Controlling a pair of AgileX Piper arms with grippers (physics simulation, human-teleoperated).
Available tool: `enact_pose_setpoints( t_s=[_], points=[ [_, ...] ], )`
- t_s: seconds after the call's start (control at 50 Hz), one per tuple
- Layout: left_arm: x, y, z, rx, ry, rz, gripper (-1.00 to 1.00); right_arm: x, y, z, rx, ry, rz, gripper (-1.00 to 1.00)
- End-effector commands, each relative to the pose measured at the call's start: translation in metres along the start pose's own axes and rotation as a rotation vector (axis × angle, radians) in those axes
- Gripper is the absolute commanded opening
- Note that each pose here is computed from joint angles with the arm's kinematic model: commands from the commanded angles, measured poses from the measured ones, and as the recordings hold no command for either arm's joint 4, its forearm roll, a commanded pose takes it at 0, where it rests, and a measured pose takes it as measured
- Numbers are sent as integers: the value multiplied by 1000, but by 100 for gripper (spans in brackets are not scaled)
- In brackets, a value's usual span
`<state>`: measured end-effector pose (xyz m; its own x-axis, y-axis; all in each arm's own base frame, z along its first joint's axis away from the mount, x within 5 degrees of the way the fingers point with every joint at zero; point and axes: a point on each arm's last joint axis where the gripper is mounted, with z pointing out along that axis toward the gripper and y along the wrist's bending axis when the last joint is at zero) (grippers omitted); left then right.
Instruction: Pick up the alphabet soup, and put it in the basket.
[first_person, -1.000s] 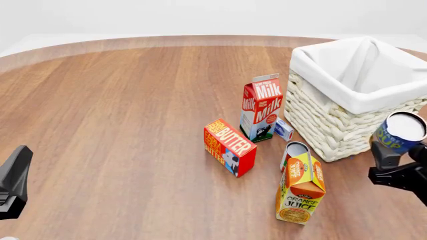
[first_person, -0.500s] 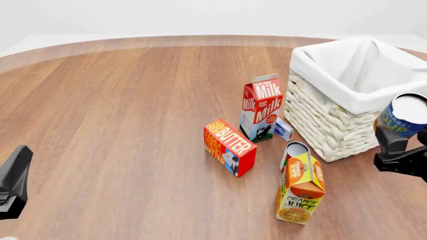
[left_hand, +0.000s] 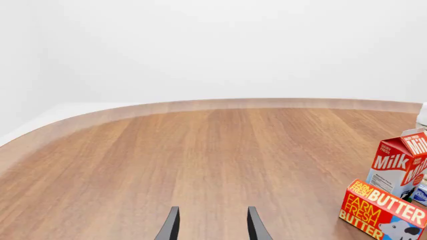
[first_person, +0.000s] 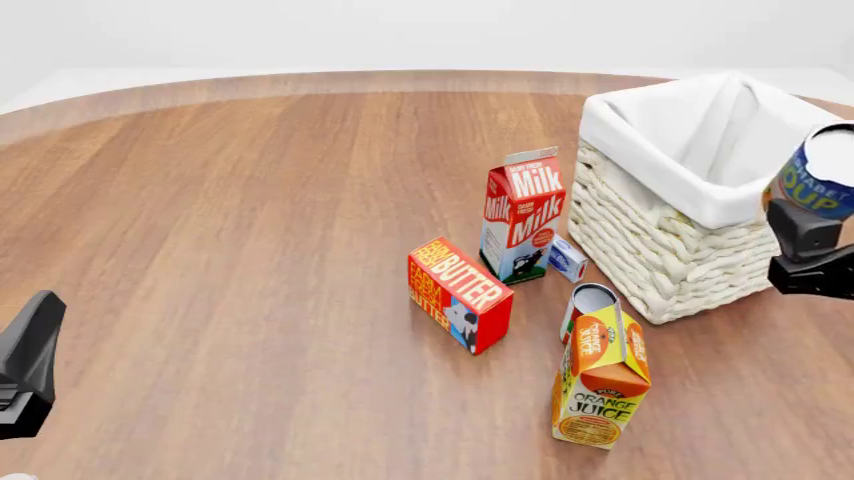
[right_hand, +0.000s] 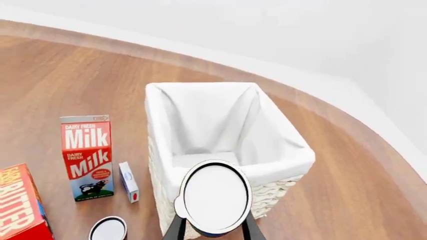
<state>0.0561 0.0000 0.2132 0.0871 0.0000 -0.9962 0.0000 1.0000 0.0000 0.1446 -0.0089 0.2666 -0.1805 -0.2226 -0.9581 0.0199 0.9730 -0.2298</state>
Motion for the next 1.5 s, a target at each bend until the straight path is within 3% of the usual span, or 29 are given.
enact_pose_setpoints(
  t_s=[0.02,0.24,0.64,1.5],
  points=[
    [0,0,0,0,0,0,100,-22,-4,0,-3,-33,12,-100],
    [0,0,0,0,0,0,100,-40,-9,-4,6,-59,47,-100],
    [0,0,0,0,0,0,100,-64,-14,-5,13,-92,43,-100],
    [0,0,0,0,0,0,100,-114,-17,11,-44,-76,56,-100]
  ],
)
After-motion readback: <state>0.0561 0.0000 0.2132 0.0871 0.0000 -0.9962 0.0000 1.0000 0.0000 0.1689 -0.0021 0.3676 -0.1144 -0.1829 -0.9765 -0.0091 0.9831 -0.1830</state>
